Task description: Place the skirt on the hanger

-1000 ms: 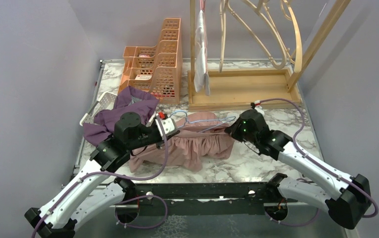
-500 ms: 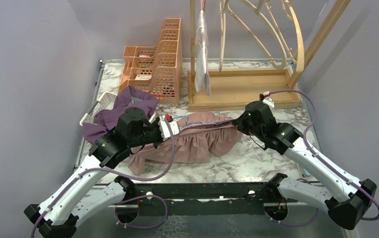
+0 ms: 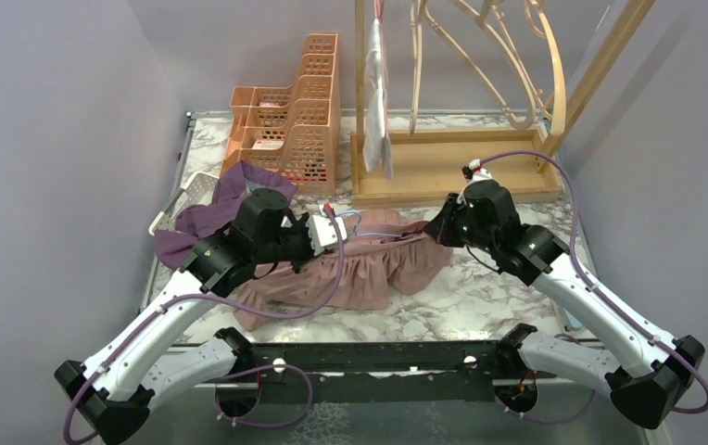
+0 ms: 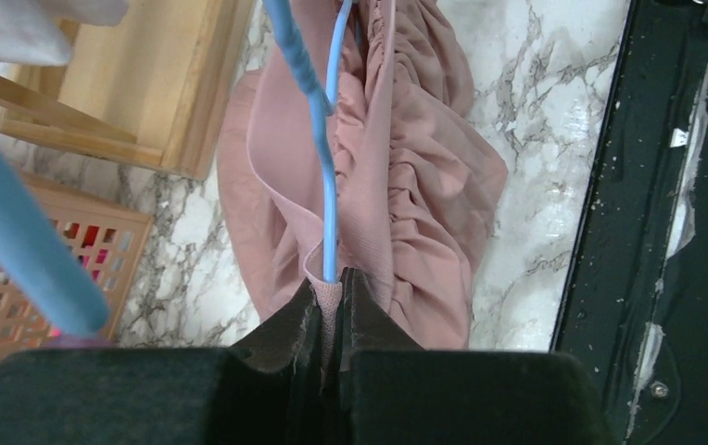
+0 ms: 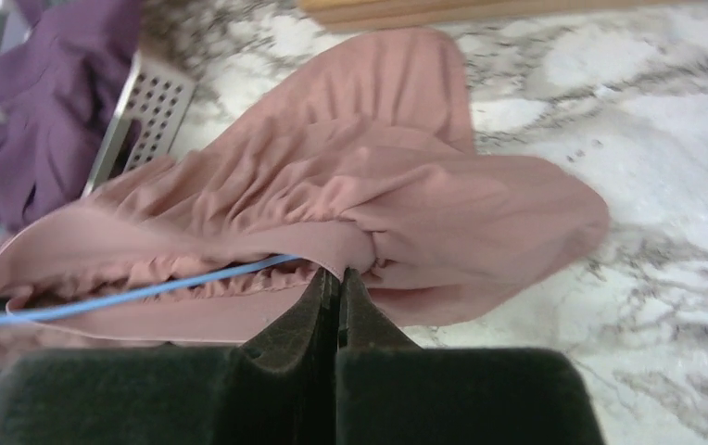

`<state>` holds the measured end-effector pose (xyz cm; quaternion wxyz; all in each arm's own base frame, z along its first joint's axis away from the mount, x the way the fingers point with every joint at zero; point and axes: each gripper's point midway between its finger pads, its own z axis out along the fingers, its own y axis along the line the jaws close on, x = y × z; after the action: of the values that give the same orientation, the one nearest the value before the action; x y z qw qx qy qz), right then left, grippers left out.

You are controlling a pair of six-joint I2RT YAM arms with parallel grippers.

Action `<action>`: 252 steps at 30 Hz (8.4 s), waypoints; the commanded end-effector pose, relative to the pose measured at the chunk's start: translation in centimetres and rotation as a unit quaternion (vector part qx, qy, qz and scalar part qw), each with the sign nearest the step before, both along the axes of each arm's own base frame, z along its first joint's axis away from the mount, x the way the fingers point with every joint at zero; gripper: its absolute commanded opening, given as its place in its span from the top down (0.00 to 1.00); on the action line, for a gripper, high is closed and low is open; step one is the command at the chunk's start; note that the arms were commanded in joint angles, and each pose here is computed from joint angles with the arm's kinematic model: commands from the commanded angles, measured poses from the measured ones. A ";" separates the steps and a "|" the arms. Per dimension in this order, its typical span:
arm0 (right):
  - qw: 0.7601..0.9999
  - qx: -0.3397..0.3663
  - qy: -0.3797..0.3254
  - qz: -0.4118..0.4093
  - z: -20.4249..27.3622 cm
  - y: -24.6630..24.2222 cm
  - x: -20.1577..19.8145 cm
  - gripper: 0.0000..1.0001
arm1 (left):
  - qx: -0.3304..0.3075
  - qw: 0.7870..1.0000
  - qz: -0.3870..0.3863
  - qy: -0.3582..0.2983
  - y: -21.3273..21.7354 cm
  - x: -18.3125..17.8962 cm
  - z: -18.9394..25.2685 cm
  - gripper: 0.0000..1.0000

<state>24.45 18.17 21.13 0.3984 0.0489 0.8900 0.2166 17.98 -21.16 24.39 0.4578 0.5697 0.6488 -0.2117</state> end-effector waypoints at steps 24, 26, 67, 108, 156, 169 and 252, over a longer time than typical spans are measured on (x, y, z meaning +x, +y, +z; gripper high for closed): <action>0.891 0.017 -0.279 0.357 14.7 4.7 -5.5 0.49 | -0.146 0.983 -0.115 0.015 -5.7 -1.3 6.3 1.00; 0.862 0.005 -0.304 0.406 14.9 5.6 -6.0 0.48 | -0.148 0.982 -0.119 0.016 -5.9 -1.3 6.2 1.00; 0.718 0.035 -0.418 0.555 20.0 6.4 -12.5 0.99 | -0.191 0.981 -0.016 -0.006 -1.3 -3.3 12.6 0.33; 0.742 0.048 -0.316 0.589 15.1 6.9 -12.6 0.70 | -0.241 0.955 -0.172 -0.035 -5.8 -4.2 16.1 1.00; 0.891 -0.158 -0.425 -0.034 25.6 -13.1 -4.6 0.99 | -0.347 0.925 0.137 -0.080 -2.5 5.4 20.1 0.32; 0.875 -0.177 -0.449 -0.034 26.4 -13.1 -4.2 0.99 | -0.337 0.927 0.147 -0.075 -2.1 5.4 19.4 0.32; 0.880 -0.092 -0.465 -0.031 33.1 3.5 16.0 0.99 | -0.319 0.928 0.183 -0.061 0.3 4.0 16.6 0.32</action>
<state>39.75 20.84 52.47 0.7679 -0.0765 0.6279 0.1014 22.10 -21.64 41.19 0.6836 0.2960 0.6015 -0.2884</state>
